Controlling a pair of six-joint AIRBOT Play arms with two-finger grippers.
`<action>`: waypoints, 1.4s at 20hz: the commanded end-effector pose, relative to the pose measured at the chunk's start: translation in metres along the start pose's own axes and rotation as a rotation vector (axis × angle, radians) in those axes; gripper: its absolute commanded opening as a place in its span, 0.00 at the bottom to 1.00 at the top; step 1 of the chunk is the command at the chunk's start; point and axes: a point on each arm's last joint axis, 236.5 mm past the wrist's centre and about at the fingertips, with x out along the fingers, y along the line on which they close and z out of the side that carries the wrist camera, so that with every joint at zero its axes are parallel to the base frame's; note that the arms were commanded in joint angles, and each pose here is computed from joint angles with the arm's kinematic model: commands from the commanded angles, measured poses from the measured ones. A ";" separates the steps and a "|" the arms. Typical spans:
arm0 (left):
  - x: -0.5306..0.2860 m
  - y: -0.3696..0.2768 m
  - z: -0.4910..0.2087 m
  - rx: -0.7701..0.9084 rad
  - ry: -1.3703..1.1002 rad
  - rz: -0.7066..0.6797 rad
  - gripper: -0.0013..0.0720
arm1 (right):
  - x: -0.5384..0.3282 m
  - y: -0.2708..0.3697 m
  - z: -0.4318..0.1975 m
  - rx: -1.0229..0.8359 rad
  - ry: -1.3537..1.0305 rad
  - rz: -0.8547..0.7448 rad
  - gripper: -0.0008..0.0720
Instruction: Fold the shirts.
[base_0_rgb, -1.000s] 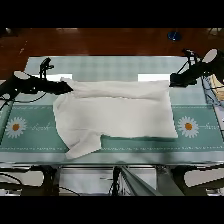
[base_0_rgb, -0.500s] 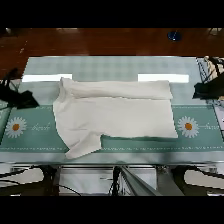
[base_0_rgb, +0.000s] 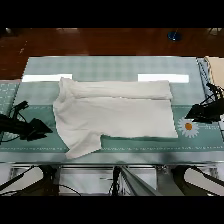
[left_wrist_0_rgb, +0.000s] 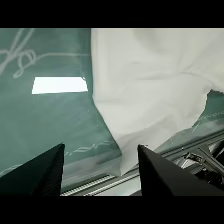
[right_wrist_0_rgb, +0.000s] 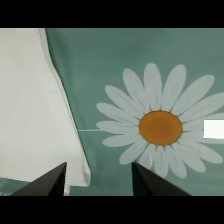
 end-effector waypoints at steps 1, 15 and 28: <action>0.018 -0.003 -0.012 0.009 0.005 -0.046 0.76 | -0.002 0.011 0.003 -0.005 -0.042 0.047 0.68; 0.087 -0.030 -0.006 0.049 0.092 0.003 0.76 | -0.002 0.018 -0.004 -0.004 -0.017 0.074 0.68; 0.103 -0.031 -0.017 0.101 0.174 0.008 0.06 | -0.002 0.021 -0.031 0.037 0.037 0.125 0.76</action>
